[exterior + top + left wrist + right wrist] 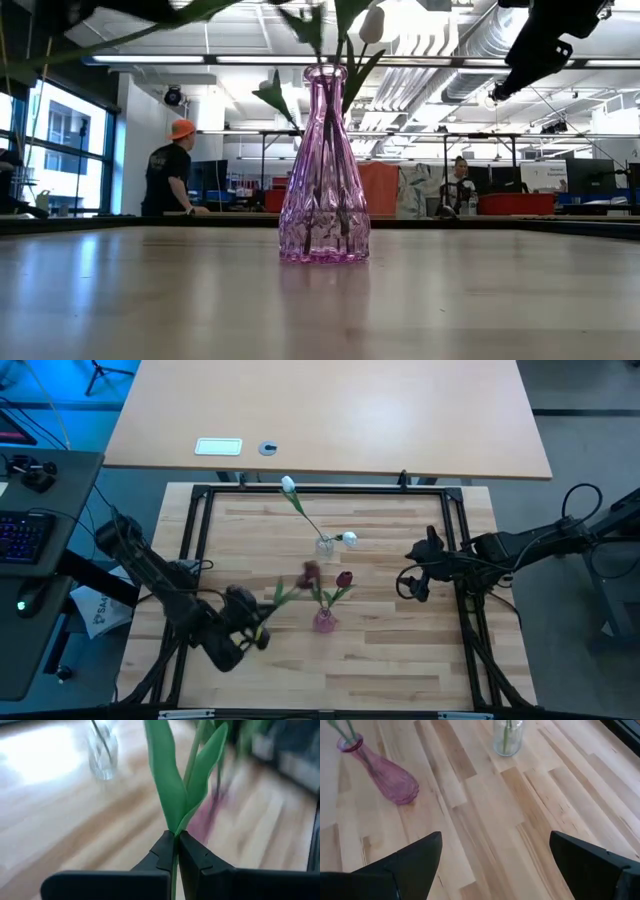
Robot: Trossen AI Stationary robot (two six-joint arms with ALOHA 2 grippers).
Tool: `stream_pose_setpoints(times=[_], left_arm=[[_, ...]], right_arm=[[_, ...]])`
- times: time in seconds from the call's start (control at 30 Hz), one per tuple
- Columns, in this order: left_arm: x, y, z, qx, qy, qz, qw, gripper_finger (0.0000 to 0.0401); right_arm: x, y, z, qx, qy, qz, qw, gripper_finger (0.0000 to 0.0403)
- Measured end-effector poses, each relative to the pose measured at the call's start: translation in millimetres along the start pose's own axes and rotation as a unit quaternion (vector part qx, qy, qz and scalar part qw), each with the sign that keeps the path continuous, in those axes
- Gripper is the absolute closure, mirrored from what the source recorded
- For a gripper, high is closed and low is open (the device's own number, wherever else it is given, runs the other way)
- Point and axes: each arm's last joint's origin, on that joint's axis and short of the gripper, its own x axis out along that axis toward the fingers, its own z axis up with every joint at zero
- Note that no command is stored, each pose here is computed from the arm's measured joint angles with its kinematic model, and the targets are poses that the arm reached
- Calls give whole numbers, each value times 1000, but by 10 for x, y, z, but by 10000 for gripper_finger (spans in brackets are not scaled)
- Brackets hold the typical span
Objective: Sort flowers into vase by color
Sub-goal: Put the red tulip into the pink vase
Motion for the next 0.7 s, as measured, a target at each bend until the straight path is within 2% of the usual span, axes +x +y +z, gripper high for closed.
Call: stream_pose_setpoints(times=[0.1, 0.2, 0.27, 0.43, 0.5, 0.57, 0.7], left_arm=[[79, -52, 104, -50, -56, -23, 997, 401], [82, -242, 193, 4, -21, -102, 995, 401], [-21, -339, 265, 34, 8, -157, 987, 401], [-454, -357, 526, 40, -4, -232, 972, 401], [-599, -314, 675, 38, -42, -232, 971, 401], [-694, -271, 874, 38, -111, -208, 971, 401], [-624, -234, 1219, 108, -222, -132, 960, 401]], right_arm=[[0, -3, 2, 12, -3, -5, 1000, 39], [0, -3, 2, 23, -4, -5, 1000, 39], [0, -4, 2, 28, -4, -6, 1000, 39], [0, -11, 7, 32, -13, -18, 999, 39], [-1, -12, 8, 32, -15, -21, 999, 39], [-1, -15, 10, 32, -17, -25, 999, 39], [-1, -13, 23, 35, -28, -30, 999, 39]])
